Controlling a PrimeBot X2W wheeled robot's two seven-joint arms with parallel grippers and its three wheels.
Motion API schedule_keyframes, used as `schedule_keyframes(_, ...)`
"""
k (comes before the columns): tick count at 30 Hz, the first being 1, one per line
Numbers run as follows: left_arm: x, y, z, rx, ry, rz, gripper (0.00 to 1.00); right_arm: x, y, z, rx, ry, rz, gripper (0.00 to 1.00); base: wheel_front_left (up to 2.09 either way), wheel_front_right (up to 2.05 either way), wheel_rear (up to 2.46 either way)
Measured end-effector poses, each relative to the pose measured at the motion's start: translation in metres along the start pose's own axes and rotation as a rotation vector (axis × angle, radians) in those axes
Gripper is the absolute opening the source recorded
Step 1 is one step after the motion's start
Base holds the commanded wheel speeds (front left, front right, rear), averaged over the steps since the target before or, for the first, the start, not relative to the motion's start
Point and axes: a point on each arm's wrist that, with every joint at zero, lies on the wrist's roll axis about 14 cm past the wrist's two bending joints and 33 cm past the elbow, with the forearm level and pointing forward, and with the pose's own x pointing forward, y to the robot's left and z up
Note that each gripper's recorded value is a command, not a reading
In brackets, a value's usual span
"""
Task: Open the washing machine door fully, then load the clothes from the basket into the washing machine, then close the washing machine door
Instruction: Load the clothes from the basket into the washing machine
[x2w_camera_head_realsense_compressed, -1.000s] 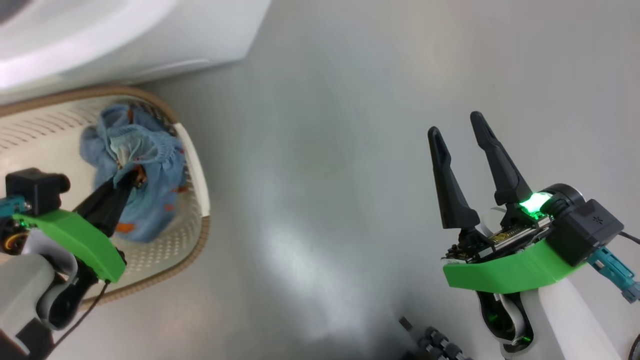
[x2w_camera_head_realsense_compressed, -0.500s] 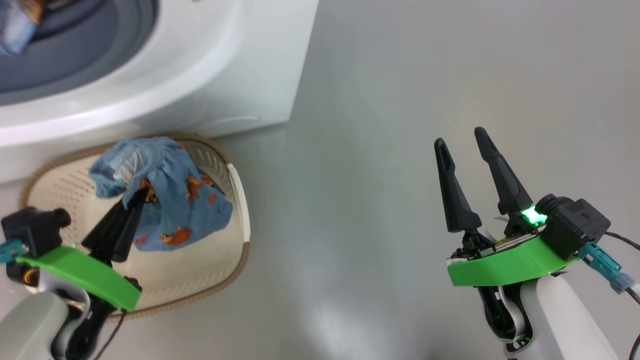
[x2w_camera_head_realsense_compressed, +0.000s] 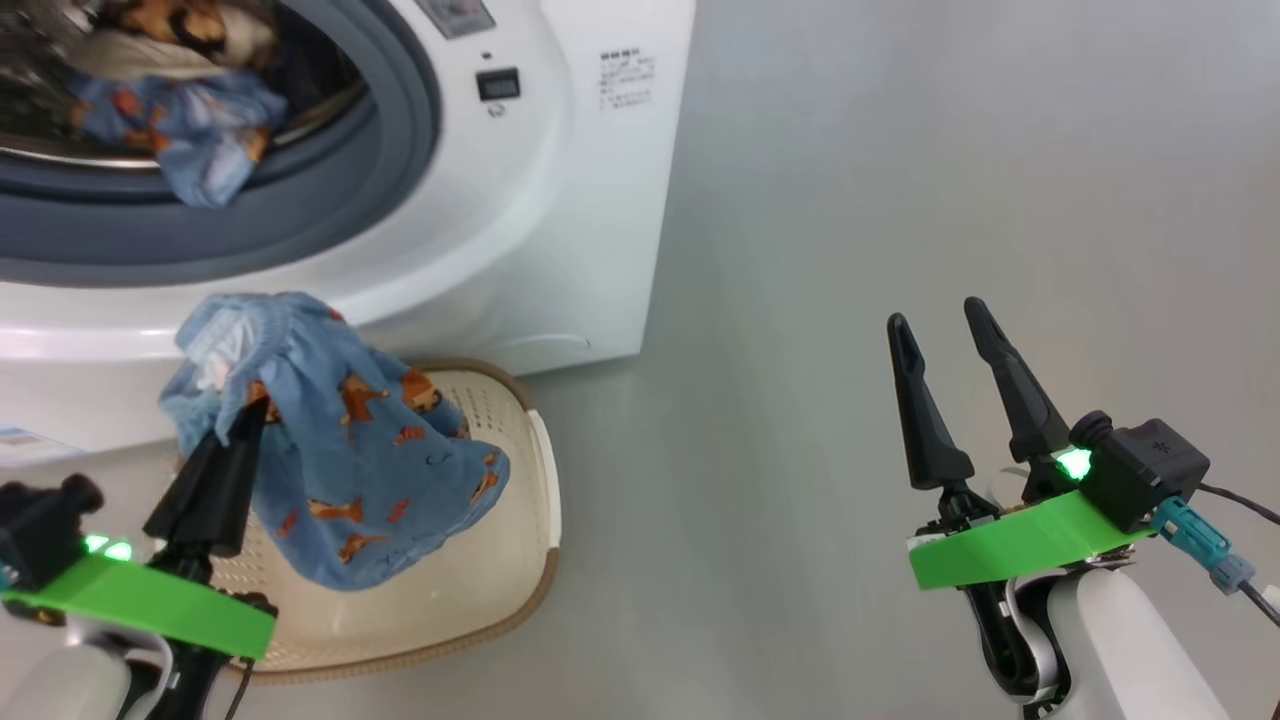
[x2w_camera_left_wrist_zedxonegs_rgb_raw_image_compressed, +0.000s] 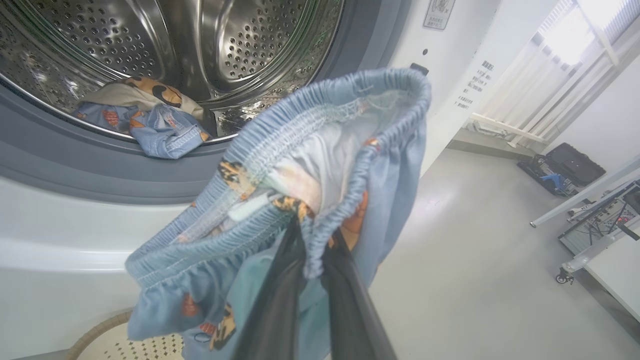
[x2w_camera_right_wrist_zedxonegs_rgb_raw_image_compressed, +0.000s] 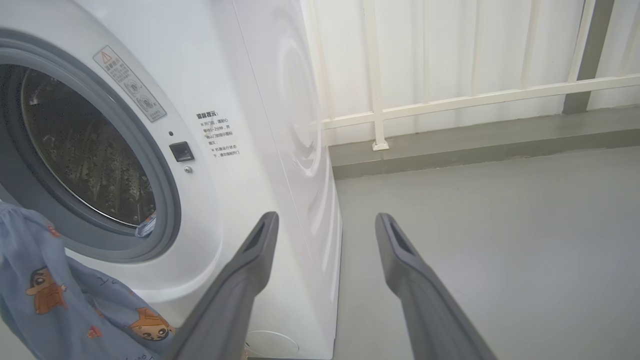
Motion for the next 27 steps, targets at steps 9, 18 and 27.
schedule_keyframes(9, -0.031, -0.003, 0.047, 0.027, -0.16, 0.056, 0.0, -0.01, 0.008, 0.022, 0.001, -0.049, 0.013, 1.0, 0.0, 0.0, 0.0)
schedule_keyframes(18, -0.051, -0.006, 0.072, 0.044, -0.25, 0.088, 0.0, -0.018, 0.018, 0.027, -0.001, -0.059, 0.035, 1.0, 0.0, 0.0, 0.0)
schedule_keyframes(27, -0.053, -0.002, 0.075, 0.046, -0.264, 0.107, 0.0, -0.017, 0.019, 0.026, -0.005, -0.057, 0.039, 1.0, 0.0, 0.0, 0.0)
